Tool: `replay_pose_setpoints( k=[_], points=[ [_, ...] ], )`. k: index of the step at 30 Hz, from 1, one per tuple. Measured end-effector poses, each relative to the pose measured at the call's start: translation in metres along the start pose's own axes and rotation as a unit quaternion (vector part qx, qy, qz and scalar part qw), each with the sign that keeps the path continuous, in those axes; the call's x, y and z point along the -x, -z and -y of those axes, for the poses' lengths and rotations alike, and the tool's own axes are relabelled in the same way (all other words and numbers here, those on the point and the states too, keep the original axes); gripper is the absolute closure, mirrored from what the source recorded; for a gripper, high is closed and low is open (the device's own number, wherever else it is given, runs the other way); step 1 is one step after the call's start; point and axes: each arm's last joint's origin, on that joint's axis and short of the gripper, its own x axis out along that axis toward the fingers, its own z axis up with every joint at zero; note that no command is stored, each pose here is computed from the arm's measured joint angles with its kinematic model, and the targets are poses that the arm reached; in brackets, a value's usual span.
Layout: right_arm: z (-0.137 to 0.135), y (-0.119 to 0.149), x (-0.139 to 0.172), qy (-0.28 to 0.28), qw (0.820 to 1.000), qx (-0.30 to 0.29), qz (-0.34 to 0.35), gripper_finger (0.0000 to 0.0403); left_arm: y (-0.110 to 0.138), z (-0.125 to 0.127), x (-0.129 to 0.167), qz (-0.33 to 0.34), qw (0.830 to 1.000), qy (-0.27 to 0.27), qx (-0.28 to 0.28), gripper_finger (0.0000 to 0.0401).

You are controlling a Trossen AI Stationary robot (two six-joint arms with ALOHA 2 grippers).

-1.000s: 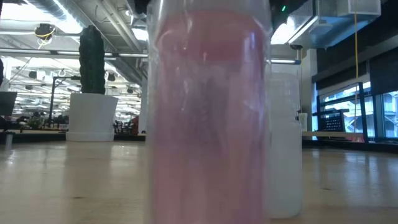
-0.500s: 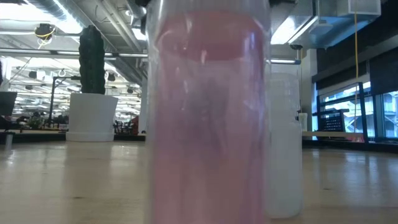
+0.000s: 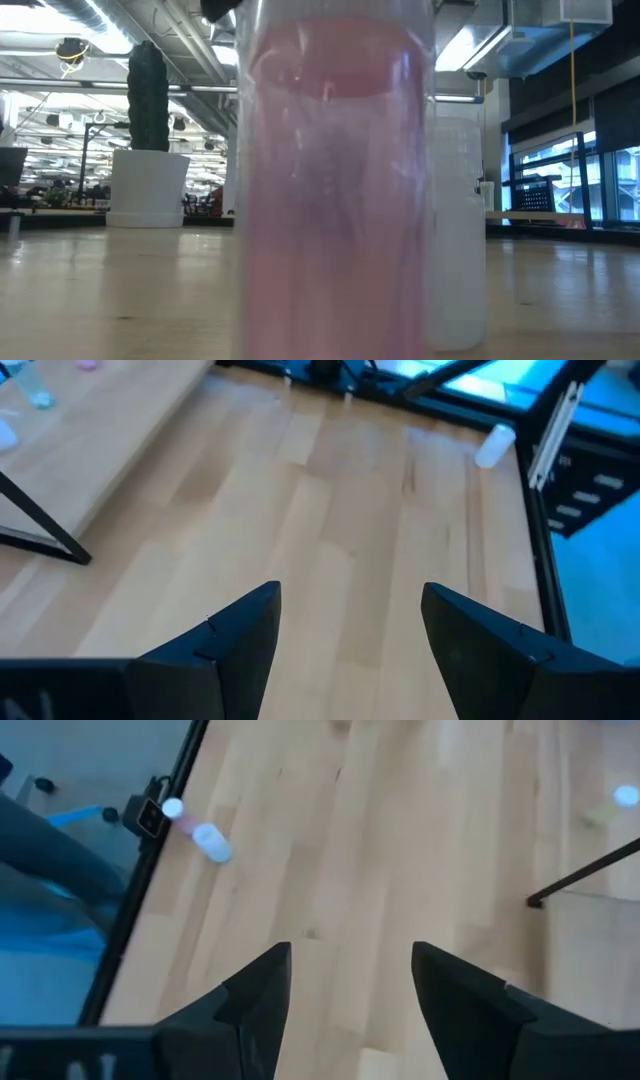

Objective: Pick and place medicine bottles onto shelf by color
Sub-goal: Put the top yellow pill bottle on the shelf aligned with the other yellow pill bottle

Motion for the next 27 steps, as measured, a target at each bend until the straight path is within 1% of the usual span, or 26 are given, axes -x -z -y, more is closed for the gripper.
replay_pose_setpoints(
  k=[5,10,12,14,16,18,21,23,24,25,27],
  points=[
    [-0.009,-0.002,-0.003,0.003,1.000,-0.023,0.000,0.0194,0.011,0.008,0.005,-0.031,0.999,0.005,0.010,0.0165],
    [-0.011,-0.005,-0.011,0.001,0.999,-0.035,-0.005,0.0194,0.021,0.015,0.017,-0.058,0.998,0.012,0.006,0.0165],
    [-0.011,-0.006,-0.014,0.002,0.999,-0.036,-0.010,0.0194,0.027,0.013,0.023,-0.082,0.996,0.000,0.032,0.0165],
    [-0.011,-0.008,-0.018,0.003,0.999,-0.035,-0.016,0.0194,0.034,0.009,0.031,-0.112,0.991,-0.026,0.070,0.0165],
    [-0.011,-0.009,-0.023,0.003,0.999,-0.036,-0.023,0.0194,0.041,0.004,0.039,-0.140,0.981,-0.058,0.119,0.0165],
    [-0.011,-0.011,-0.028,0.004,0.999,-0.036,-0.029,0.0194,0.047,0.000,0.046,-0.160,0.968,-0.091,0.171,0.0165],
    [-0.012,-0.012,-0.034,0.005,0.999,-0.036,-0.038,0.0194,0.055,-0.006,0.054,-0.179,0.942,-0.142,0.247,0.0165],
    [-0.011,-0.013,-0.038,0.006,0.998,-0.036,-0.044,0.0194,0.058,-0.010,0.056,-0.186,0.920,-0.172,0.298,0.0165],
    [-0.011,-0.014,-0.039,0.006,0.998,-0.036,-0.046,0.0194,0.059,-0.011,0.057,-0.190,0.911,-0.184,0.317,0.0165],
    [-0.011,-0.014,-0.040,0.006,0.998,-0.035,-0.047,0.0194,0.060,-0.012,0.058,-0.191,0.904,-0.192,0.330,0.0165],
    [-0.011,-0.014,-0.042,0.006,0.998,-0.034,-0.049,0.0194,0.059,-0.013,0.057,-0.184,0.902,-0.195,0.339,0.0165]
  ],
)
